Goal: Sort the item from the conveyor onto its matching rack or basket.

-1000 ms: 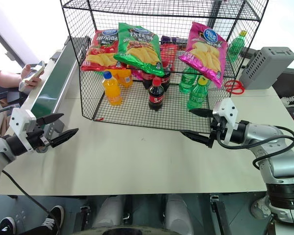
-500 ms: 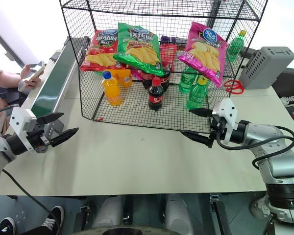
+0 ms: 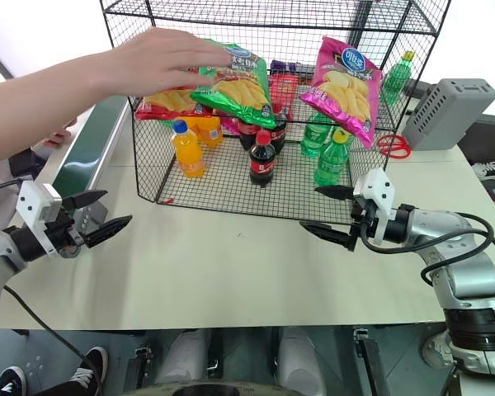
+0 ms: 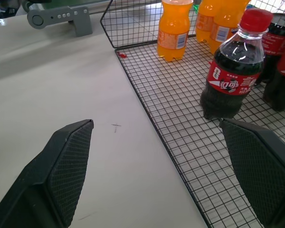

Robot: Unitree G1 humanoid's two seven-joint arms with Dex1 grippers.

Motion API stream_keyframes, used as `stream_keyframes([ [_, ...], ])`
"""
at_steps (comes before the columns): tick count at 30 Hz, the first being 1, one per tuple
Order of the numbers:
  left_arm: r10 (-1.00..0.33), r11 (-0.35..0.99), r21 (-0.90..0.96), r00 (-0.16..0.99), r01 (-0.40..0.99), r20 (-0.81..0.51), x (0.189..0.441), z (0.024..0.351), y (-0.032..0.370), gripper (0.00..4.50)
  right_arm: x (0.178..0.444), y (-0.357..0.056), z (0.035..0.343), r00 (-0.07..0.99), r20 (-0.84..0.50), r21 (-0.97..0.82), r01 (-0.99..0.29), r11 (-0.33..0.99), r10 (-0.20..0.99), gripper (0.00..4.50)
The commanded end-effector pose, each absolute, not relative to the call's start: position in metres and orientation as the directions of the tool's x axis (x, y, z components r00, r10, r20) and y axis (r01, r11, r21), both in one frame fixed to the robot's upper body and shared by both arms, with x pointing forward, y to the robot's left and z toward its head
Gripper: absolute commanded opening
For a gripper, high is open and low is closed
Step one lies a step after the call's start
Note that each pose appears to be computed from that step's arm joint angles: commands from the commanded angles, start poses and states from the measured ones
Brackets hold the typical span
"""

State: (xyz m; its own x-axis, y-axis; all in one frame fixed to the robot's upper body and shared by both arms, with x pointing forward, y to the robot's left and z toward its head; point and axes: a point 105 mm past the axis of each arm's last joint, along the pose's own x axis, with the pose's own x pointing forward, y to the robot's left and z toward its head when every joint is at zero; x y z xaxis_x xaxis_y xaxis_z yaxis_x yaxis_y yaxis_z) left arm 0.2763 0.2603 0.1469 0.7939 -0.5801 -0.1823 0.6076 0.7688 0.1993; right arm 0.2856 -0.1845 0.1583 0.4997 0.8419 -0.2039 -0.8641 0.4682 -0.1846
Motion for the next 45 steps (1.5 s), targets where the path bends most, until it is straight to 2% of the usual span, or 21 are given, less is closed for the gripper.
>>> stream_keyframes([
  [1,-0.583,0.761,0.237,0.797,0.604,-0.158,0.275,0.157,0.260,4.50,0.287,-0.183,0.168,0.502,-0.173,-0.224,-0.858,0.462,0.848,4.43],
  [11,-0.583,0.757,0.241,0.794,0.607,-0.170,0.274,0.157,0.261,4.50,0.286,-0.180,0.169,0.492,-0.168,-0.219,-0.863,0.455,0.854,4.43],
  [19,-0.578,0.763,0.271,0.807,0.587,-0.121,0.286,0.165,0.254,4.50,0.285,-0.181,0.164,0.486,-0.173,-0.217,-0.867,0.448,0.856,4.43],
  [35,-0.573,0.770,0.268,0.812,0.579,-0.106,0.282,0.155,0.248,4.50,0.295,-0.184,0.162,0.465,-0.200,-0.247,-0.876,0.415,0.862,4.43],
  [45,-0.603,0.755,0.268,0.794,0.599,-0.075,0.282,0.162,0.248,4.50,0.298,-0.182,0.166,0.448,-0.200,-0.241,-0.884,0.400,0.871,4.43],
])
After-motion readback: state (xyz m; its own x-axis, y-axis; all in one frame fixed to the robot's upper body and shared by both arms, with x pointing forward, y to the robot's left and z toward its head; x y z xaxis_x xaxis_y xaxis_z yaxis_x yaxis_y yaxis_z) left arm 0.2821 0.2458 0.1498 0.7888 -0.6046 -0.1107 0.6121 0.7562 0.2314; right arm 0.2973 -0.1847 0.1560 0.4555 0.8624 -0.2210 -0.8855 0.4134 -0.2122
